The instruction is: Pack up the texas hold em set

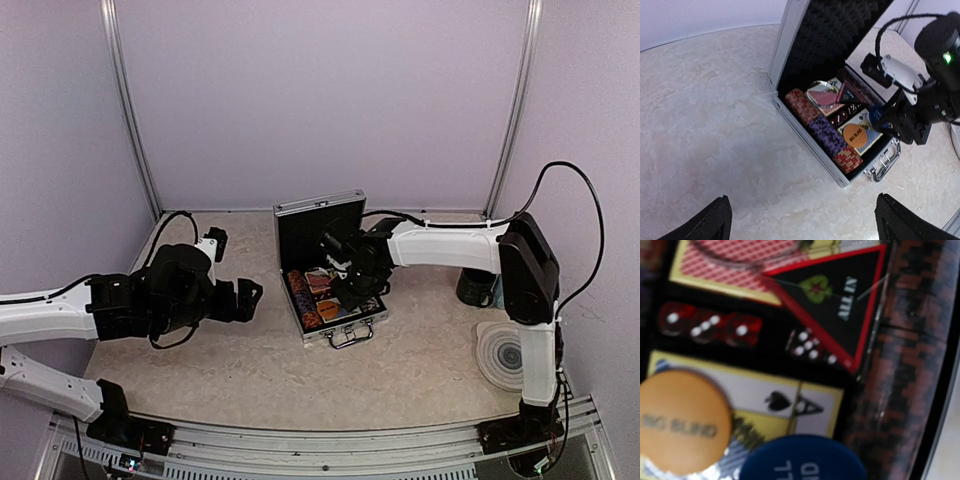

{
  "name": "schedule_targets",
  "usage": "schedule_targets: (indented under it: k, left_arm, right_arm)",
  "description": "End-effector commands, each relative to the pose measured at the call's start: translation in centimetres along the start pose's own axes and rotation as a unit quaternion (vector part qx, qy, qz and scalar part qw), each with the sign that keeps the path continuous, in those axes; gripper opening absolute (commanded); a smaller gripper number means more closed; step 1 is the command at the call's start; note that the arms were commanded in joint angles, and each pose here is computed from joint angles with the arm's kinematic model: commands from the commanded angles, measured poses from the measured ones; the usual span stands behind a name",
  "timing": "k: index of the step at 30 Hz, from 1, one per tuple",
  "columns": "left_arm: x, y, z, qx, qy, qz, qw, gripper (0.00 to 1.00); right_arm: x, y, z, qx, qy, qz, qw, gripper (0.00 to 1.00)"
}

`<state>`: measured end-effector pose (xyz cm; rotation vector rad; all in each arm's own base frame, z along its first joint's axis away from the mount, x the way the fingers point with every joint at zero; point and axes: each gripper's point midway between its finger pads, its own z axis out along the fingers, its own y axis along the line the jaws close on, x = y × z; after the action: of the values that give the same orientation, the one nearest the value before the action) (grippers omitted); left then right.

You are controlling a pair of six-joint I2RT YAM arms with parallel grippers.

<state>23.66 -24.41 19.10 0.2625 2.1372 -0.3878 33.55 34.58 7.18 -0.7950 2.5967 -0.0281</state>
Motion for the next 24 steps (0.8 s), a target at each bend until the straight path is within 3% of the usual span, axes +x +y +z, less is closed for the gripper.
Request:
schedule_targets:
  k: [1,13,19,24]
  left_arm:
    - [-5.1,0.2,-1.0,0.019,-0.053,-0.022,0.998,0.99]
    - [-12.8,-0.3,1.5,0.030,-0.111,-0.011,0.993,0.99]
    - [-19.3,0.4,3.7,0.062,-0.163,-0.028,0.984,0.99]
    - [-23.1,-0.8,7.3,0.102,-0.173,-0.007,0.980,0.99]
  right_arm:
    - [-0.7,-0.2,1.3,0.001,-0.007,-0.009,1.000,0.49]
    - [-2.0,-0.8,-1.2,-0.005,-0.049,-0.014,0.999,0.76]
    - [-1.2,-2.3,-5.2,-0.007,-0.090,0.002,0.996,0.79]
    - [0.3,-4.3,-8.5,-0.005,-0.138,0.040,0.990,0.80]
